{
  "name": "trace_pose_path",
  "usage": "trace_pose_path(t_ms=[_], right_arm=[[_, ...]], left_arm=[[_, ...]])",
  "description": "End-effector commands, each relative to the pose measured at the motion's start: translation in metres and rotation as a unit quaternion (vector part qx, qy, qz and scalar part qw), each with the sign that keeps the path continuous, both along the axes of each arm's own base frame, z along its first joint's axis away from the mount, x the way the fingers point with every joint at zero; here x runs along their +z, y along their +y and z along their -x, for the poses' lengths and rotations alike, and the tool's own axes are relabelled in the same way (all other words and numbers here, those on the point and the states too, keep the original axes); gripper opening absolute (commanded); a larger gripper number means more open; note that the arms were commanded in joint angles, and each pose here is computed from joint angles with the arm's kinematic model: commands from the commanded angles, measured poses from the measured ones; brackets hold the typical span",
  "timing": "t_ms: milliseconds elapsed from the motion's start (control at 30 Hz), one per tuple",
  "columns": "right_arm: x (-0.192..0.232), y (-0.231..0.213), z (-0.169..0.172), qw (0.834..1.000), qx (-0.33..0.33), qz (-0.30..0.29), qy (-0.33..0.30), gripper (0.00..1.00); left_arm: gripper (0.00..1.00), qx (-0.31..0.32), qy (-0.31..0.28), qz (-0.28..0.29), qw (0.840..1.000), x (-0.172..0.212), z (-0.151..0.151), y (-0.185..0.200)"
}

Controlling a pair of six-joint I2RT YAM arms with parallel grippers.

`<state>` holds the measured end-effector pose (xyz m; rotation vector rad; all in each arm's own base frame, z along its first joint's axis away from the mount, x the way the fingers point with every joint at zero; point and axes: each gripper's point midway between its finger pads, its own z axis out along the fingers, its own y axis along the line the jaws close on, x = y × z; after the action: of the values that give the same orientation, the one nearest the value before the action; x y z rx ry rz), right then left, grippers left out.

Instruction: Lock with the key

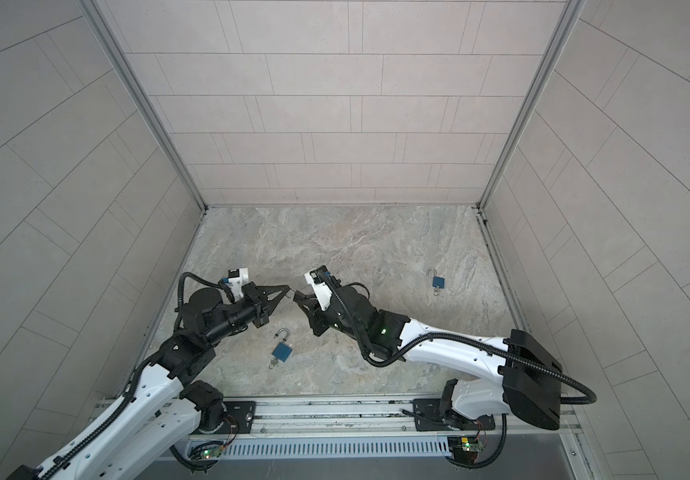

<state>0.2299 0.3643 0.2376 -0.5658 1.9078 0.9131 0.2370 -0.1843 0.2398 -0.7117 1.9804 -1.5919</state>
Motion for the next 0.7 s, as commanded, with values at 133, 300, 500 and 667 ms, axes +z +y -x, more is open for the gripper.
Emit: trace_pose_path(t_ms=[133, 300, 500, 667], right_arm=[[0.059, 0.013, -0.006, 0.988, 0.031, -0.145, 0.053, 0.0], [0.063, 0.012, -0.011, 0.981, 0.031, -0.171, 0.084, 0.0], [0.074, 0.012, -0.012, 0.971, 0.034, -0.201, 0.121, 0.0], [0.076, 0.009, -0.015, 0.964, 0.028, -0.217, 0.153, 0.0]], left_arm=[[0.0, -0.037, -0.051, 0.005, 0.998, 0.014, 0.01, -0.008], [0.0, -0.051, -0.087, 0.012, 0.995, 0.028, 0.013, -0.011], [0.0, -0.056, -0.115, 0.0, 0.992, 0.033, 0.014, -0.011], [0.0, -0.063, -0.119, -0.009, 0.991, 0.027, 0.012, -0.014]])
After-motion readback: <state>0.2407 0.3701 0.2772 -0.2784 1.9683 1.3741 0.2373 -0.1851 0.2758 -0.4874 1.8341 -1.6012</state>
